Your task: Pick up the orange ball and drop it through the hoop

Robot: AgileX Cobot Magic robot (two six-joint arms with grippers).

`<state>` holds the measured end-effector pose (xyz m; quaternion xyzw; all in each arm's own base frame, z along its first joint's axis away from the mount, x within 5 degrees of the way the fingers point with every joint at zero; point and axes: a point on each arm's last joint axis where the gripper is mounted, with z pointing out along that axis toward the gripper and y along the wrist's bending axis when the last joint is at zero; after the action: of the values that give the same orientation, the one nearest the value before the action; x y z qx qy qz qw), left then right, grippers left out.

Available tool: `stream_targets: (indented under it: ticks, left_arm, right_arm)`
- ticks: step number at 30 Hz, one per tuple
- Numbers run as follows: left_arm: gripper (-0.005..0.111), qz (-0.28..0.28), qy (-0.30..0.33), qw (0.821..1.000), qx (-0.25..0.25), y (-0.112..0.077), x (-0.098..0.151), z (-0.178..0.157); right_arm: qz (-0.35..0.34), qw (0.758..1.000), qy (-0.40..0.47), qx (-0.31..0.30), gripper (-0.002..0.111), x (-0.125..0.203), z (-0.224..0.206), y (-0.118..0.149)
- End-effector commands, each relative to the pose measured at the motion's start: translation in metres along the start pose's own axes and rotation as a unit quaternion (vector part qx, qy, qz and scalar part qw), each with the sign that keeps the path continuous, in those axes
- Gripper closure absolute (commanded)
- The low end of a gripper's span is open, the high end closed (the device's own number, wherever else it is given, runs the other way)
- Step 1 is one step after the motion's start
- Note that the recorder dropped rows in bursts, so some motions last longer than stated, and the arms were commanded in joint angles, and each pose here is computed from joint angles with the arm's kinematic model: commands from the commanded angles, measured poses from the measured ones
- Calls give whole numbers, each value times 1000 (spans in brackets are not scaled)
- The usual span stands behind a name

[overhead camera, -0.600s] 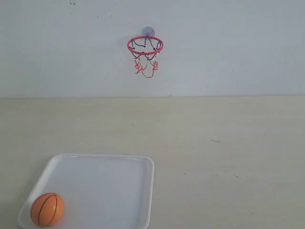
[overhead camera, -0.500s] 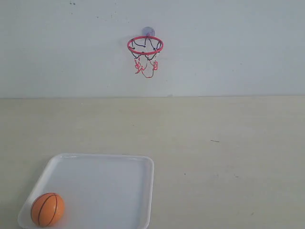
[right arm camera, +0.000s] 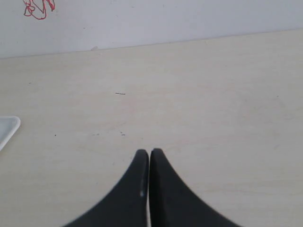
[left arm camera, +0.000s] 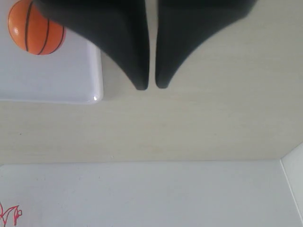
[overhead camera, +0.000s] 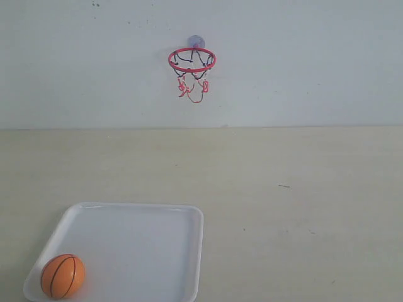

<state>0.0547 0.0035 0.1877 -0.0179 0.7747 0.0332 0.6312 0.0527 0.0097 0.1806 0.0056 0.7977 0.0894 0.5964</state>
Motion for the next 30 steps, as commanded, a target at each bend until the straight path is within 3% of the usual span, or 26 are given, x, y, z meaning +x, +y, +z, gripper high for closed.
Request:
stream_targets:
  ticks: [1, 22, 26, 30]
  left_arm:
    - [103, 1, -2, 1000, -2, 0, 0, 0]
    - [103, 1, -9, 1000, -3, 0, -1, 0]
    - [103, -5, -58, 998, -7, 1, -10, -1]
    - [103, 8, -151, 988, -17, 3, -26, -4]
  right_arm:
    - [-2, 1000, -6, 0, 109, -1, 0, 0]
    - [-2, 1000, -6, 0, 109, -1, 0, 0]
    - [-2, 1000, -6, 0, 109, -1, 0, 0]
    - [-2, 1000, -6, 0, 109, -1, 0, 0]
